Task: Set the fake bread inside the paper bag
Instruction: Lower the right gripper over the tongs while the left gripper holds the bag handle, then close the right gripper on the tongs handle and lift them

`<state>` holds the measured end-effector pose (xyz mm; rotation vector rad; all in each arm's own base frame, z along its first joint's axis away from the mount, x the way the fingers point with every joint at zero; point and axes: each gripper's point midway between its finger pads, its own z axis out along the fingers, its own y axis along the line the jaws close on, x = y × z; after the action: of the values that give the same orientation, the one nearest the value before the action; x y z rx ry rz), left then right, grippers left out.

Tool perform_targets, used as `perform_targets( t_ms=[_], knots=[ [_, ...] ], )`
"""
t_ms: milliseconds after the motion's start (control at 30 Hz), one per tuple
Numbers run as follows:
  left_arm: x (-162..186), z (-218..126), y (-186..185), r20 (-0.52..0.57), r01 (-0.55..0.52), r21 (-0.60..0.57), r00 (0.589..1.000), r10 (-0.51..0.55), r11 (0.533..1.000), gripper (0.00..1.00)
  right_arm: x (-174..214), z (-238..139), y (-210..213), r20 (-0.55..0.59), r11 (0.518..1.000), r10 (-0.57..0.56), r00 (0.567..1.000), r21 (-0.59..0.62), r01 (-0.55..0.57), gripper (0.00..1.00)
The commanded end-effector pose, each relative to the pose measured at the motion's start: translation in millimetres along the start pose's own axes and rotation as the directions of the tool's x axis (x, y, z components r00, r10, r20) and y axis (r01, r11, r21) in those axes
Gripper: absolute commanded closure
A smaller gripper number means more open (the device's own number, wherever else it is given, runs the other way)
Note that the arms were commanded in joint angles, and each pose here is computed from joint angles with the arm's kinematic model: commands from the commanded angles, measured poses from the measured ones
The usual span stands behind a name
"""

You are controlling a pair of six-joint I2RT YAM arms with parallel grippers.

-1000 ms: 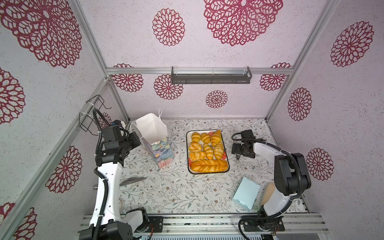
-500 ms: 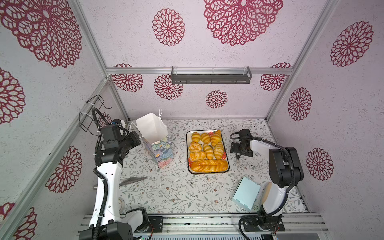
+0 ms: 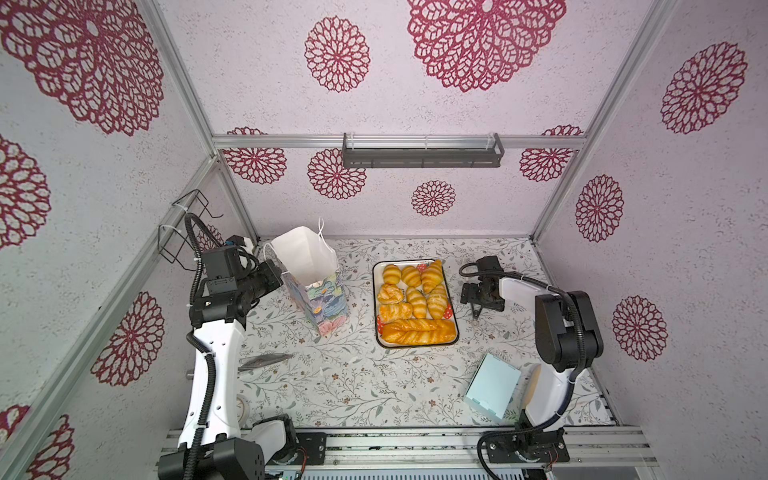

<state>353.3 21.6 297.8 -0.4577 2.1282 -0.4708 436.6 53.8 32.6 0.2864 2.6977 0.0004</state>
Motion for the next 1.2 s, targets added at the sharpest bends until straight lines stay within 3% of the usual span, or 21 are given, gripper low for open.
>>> perform_targets(
  t_ms=[0, 400, 900, 1167],
  knots=[
    [-6.3, -4.7, -5.6, 0.005, 0.003, 0.019, 1.000, -0.003, 1.000, 0.93, -11.8, -2.1, -3.5, 0.021, 1.000, -0.008, 1.000, 0.018, 0.007, 0.07],
    [-4.9, -7.9, -3.9, 0.006, -0.002, 0.006, 1.000, 0.002, 1.000, 0.93, -13.5, 1.8, -3.6, 0.021, 1.000, 0.004, 1.000, 0.005, -0.004, 0.13],
    [-4.3, -10.9, -2.5, 0.009, -0.007, -0.006, 1.000, 0.007, 1.000, 0.93, -9.8, 6.0, -5.0, 0.008, 1.000, 0.002, 1.000, 0.010, -0.002, 0.15],
    [-4.2, -11.9, -3.6, 0.009, -0.004, -0.003, 1.000, 0.004, 1.000, 0.93, -8.8, 6.7, -5.6, 0.003, 1.000, -0.002, 1.000, 0.012, 0.002, 0.23]
  ],
)
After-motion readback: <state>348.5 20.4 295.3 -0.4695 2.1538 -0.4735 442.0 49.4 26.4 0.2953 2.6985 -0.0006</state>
